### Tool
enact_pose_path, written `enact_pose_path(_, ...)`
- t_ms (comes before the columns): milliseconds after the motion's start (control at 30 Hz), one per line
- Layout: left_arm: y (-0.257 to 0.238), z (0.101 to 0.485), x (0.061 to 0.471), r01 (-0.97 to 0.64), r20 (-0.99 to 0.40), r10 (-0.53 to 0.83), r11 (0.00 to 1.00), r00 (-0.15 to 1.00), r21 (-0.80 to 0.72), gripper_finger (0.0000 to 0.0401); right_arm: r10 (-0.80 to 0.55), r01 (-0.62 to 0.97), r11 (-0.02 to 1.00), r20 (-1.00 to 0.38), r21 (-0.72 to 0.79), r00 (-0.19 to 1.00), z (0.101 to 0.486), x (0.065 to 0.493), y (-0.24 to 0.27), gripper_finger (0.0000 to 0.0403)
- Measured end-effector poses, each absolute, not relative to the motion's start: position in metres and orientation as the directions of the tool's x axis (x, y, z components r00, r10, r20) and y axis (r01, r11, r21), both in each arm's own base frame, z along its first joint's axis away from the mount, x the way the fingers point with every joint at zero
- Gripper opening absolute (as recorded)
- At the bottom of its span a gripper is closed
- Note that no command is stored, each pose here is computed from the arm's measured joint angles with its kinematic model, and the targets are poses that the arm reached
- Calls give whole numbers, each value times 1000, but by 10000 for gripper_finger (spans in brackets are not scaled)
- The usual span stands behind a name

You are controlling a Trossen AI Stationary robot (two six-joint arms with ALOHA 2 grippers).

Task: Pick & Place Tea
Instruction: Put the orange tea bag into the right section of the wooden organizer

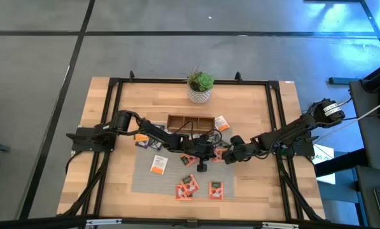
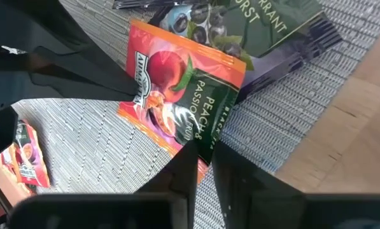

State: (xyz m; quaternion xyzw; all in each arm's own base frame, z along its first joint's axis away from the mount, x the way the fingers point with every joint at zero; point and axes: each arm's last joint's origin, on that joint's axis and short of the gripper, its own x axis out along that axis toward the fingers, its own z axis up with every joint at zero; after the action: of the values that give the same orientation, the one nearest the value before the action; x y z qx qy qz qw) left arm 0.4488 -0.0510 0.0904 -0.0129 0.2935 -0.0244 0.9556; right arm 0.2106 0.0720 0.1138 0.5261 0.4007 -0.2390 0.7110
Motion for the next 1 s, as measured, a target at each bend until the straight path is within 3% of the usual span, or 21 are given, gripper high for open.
enact_pose_path(433, -51, 90, 449, 38, -560, -53, 999, 827, -39, 5, 84, 742, 382, -820, 551, 566, 113, 211, 72, 6)
enact_pose_path(700, -51, 96, 448, 77, -553, -56, 997, 831, 15, 7, 87, 725, 414, -817, 551, 571, 115, 211, 72, 4)
enact_pose_path(1000, -47, 147, 436, 129, -572, -50, 987, 819, 99, 9, 76, 670, 472, -783, 573, 617, 130, 207, 70, 2)
